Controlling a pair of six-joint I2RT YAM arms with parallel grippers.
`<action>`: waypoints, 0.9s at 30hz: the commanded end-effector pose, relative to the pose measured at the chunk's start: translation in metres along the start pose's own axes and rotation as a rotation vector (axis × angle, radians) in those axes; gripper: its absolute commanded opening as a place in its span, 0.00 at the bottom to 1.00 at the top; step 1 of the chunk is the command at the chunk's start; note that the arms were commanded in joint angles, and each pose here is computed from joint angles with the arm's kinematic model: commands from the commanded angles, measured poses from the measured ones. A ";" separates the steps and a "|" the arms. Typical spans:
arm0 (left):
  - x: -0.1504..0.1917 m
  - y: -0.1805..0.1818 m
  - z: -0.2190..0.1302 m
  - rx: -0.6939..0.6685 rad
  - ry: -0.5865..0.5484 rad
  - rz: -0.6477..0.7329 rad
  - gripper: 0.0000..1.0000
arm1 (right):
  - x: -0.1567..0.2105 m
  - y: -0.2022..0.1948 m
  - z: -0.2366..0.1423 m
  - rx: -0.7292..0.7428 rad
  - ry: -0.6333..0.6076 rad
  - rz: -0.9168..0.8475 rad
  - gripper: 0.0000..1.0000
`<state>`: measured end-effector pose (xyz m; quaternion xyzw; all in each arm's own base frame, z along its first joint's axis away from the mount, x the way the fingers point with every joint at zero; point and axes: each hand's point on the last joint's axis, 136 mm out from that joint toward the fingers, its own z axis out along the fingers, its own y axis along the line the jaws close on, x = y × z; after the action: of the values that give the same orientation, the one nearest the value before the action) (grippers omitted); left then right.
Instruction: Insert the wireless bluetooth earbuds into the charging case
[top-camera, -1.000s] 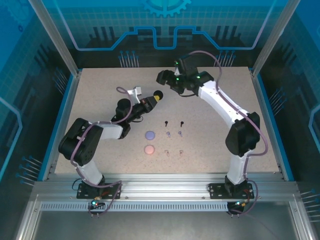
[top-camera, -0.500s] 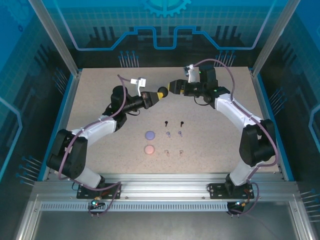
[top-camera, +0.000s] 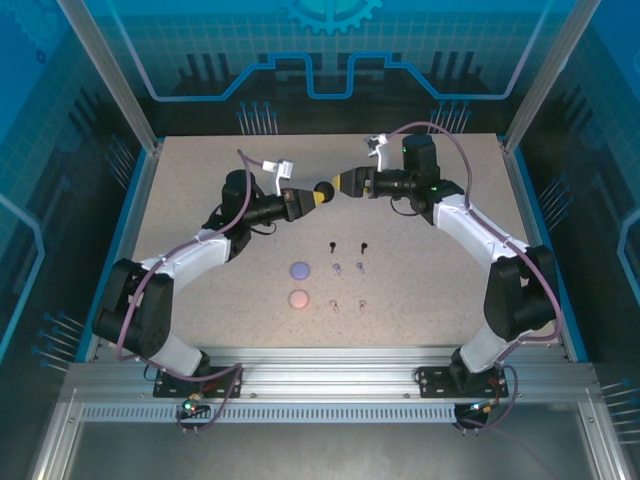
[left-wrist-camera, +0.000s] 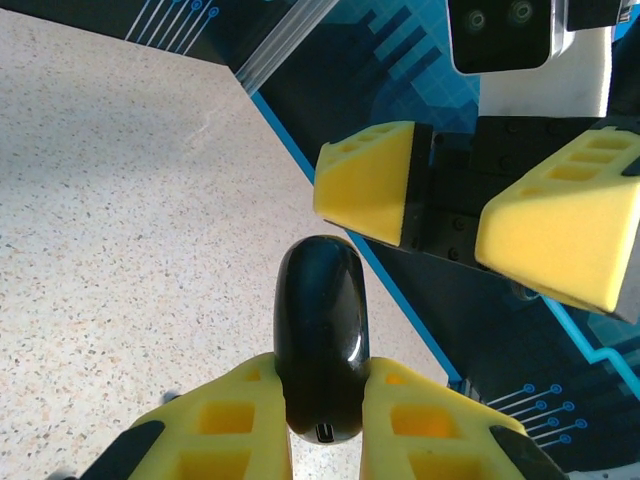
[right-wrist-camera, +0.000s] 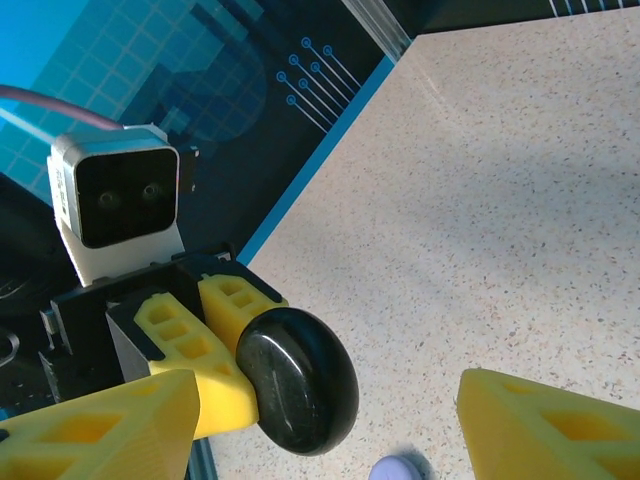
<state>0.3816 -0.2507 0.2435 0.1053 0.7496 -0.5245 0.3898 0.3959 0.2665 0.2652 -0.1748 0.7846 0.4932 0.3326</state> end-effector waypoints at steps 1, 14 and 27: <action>-0.016 -0.020 -0.004 0.051 -0.012 0.066 0.00 | 0.004 0.012 0.009 -0.050 0.029 -0.041 0.69; -0.020 -0.032 -0.009 0.070 -0.024 0.082 0.00 | 0.017 -0.024 0.026 0.019 0.060 0.020 0.55; -0.022 -0.037 -0.011 0.086 -0.032 0.086 0.00 | 0.024 -0.057 0.011 0.072 0.032 0.109 0.51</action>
<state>0.3752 -0.2496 0.2618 0.1172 0.7391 -0.5324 0.3957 0.4141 0.2605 0.2067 -0.1387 0.8145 0.4795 0.2956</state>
